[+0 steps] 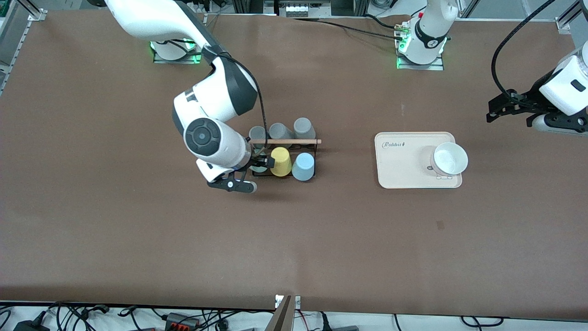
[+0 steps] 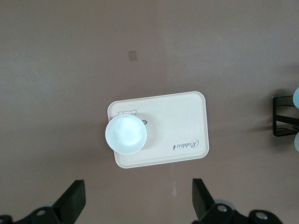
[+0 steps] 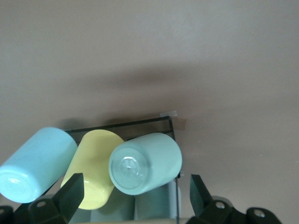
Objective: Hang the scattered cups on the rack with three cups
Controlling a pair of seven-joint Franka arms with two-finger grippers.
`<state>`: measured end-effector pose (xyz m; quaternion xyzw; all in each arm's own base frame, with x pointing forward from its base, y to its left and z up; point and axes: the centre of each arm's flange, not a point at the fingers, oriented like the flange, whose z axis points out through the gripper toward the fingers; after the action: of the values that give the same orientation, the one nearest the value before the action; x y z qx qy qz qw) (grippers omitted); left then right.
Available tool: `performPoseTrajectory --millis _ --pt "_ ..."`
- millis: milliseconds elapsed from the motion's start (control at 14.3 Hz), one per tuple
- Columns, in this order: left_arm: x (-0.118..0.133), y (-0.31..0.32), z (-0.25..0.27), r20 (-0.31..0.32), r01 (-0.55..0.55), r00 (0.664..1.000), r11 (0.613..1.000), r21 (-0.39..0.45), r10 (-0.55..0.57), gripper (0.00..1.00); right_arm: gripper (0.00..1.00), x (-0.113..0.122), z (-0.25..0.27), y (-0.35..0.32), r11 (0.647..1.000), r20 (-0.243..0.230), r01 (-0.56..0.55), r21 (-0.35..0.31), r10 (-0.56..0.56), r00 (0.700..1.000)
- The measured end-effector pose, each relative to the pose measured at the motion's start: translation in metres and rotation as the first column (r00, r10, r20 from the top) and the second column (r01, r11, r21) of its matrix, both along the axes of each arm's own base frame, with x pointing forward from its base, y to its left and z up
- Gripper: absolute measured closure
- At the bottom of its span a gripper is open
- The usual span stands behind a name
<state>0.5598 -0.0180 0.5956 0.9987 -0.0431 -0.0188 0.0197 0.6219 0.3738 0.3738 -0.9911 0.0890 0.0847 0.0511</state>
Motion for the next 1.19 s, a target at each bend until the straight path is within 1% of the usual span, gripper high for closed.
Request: performPoseTrajectory --millis 280,490,629,979,1189 --pt "0.002 -0.001 0.0 0.01 0.001 1.0 1.0 0.001 -0.001 0.0 0.0 0.022 0.034 -0.047 0.998 0.036 0.06 0.018 -0.06 0.998" --pt "0.002 -0.001 0.0 0.011 0.001 1.0 1.0 0.001 -0.001 0.0 0.0 0.045 0.046 -0.103 0.996 0.059 0.08 0.031 -0.082 0.995" --pt "0.002 0.0 0.0 0.011 -0.001 1.0 1.0 0.002 0.001 0.0 0.0 0.057 0.05 -0.134 0.996 0.07 0.084 0.037 -0.087 0.994" --pt "0.002 0.007 0.0 0.011 -0.012 1.0 1.0 0.002 0.012 0.0 0.0 0.072 0.065 -0.192 0.987 0.088 0.151 0.055 -0.155 0.984" --pt "0.002 0.007 0.0 0.011 -0.012 1.0 1.0 0.002 0.012 0.0 0.0 0.073 0.077 -0.202 0.985 0.103 0.163 0.065 -0.169 0.98"
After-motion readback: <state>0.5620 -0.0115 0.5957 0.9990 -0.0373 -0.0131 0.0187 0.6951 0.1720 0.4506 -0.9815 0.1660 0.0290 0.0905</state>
